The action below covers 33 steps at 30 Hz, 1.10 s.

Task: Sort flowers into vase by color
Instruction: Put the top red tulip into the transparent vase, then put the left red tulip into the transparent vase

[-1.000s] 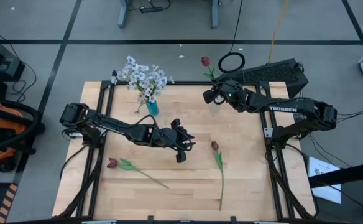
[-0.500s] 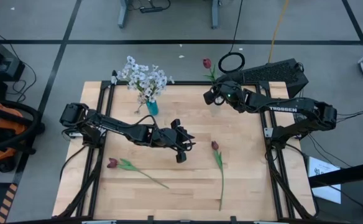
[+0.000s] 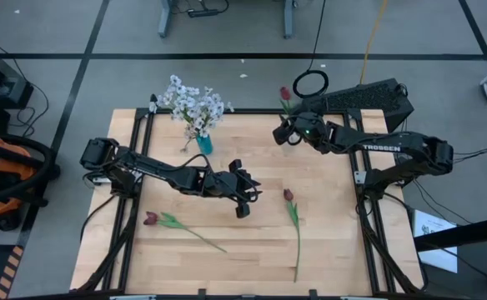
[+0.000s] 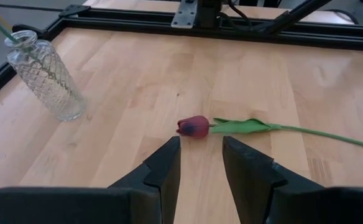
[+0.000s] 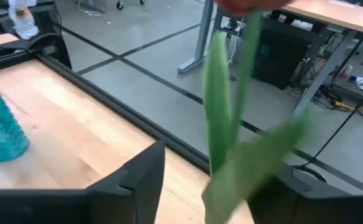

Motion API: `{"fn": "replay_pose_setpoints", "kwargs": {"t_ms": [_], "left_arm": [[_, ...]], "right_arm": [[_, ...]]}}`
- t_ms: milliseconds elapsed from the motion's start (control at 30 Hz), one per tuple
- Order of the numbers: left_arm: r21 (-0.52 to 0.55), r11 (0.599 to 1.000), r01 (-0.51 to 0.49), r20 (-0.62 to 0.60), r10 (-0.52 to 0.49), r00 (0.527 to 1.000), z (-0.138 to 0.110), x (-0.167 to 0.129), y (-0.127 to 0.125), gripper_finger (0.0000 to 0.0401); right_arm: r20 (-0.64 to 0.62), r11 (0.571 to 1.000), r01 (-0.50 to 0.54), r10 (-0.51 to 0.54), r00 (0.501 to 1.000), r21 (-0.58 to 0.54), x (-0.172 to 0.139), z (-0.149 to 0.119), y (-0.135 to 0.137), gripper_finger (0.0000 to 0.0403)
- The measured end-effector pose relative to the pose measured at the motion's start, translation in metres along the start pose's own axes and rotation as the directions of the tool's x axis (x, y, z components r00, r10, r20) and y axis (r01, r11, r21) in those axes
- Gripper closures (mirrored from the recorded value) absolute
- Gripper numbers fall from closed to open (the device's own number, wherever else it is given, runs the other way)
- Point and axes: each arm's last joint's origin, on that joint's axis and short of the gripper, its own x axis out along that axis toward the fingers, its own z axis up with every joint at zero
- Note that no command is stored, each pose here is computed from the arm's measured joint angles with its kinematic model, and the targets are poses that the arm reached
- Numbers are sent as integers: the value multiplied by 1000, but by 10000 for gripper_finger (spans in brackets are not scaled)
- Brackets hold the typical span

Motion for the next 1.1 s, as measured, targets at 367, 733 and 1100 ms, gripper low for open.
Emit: {"fn": "replay_pose_setpoints", "kwargs": {"t_ms": [367, 733, 1100], "left_arm": [[3, 1000, -7, -16, 7, 1000, -1, 0, 2, 276], [0, 1000, -9, -15, 9, 1000, -1, 1, 3, 276], [0, 1000, -9, -16, 9, 1000, -1, 1, 3, 276]], "right_arm": [[-98, 1000, 20, -19, 995, 2, -19, -3, -14, 145], [-45, 999, -40, 41, 998, 12, -49, 7, -20, 121], [-62, 986, -164, 164, 984, 4, -90, 8, -31, 113]]}}
